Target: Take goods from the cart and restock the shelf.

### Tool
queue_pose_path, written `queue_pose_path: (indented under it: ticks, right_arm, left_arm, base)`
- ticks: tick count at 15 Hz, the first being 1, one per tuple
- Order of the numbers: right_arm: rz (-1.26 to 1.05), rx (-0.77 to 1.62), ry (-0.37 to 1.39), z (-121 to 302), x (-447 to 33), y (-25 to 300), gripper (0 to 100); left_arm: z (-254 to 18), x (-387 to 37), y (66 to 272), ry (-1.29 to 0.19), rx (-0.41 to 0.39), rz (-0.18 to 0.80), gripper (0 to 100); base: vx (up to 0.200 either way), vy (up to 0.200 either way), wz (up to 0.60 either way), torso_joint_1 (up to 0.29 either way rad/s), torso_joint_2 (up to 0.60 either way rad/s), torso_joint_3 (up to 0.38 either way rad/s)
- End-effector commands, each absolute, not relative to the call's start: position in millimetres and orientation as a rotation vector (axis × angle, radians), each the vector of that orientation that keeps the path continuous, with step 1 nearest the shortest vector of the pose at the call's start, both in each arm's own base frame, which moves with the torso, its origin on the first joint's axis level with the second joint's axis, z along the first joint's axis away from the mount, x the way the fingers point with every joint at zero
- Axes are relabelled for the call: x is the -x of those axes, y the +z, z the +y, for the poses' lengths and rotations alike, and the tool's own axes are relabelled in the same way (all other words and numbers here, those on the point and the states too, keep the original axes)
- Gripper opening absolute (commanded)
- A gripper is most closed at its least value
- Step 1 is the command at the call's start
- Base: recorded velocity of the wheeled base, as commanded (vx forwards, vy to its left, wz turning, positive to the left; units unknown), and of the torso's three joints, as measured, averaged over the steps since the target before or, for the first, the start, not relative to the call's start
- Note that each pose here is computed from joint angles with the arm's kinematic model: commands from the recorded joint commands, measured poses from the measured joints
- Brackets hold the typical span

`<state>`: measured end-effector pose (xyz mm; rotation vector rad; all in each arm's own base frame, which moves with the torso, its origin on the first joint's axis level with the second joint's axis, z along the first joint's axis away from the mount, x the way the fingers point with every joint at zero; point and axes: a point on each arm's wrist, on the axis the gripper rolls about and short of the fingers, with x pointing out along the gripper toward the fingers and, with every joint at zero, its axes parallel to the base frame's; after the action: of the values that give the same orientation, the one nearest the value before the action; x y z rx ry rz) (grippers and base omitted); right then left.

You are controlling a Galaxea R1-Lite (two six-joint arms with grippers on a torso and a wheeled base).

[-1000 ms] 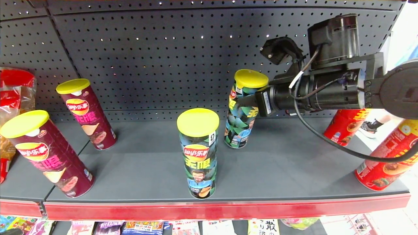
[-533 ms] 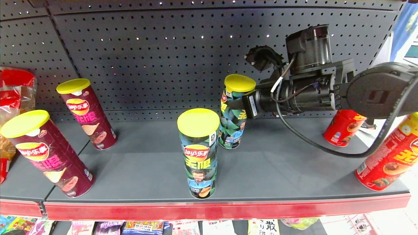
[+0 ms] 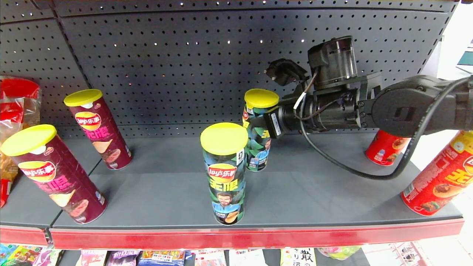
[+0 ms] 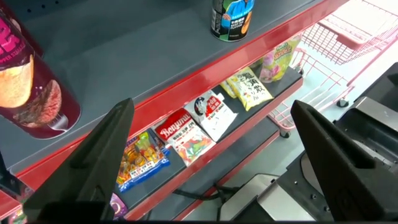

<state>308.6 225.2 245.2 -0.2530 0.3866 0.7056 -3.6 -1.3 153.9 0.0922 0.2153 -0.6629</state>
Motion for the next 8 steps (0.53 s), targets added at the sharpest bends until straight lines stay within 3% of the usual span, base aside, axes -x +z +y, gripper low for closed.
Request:
queue_pose_path:
  ticks: [1, 5, 6, 8]
  right_arm:
    - [0.386, 0.252, 0.708, 228.3, -311.4, 244.7, 0]
    - [0.385, 0.253, 0.708, 230.4, -312.5, 244.5, 0]
    - [0.386, 0.255, 0.714, 232.3, -311.0, 243.7, 100]
    - [0.384, 0.256, 0.714, 233.2, -310.4, 243.9, 100]
  left_arm:
    - [-1.5, 3.2, 154.2, -0.661, -0.087, 0.219, 100]
    - [-1.7, 2.9, 152.3, -0.663, -0.088, 0.225, 100]
    - [-1.5, 3.1, 152.2, -0.661, -0.088, 0.224, 100]
    - [-1.4, 3.3, 152.2, -0.661, -0.088, 0.222, 100]
  base:
    - [0.000, 0.000, 0.00, 0.000, 0.00, 0.000]
    - [0.000, 0.000, 0.00, 0.000, 0.00, 0.000]
    - [0.000, 0.000, 0.00, 0.000, 0.00, 0.000]
    - [0.000, 0.000, 0.00, 0.000, 0.00, 0.000]
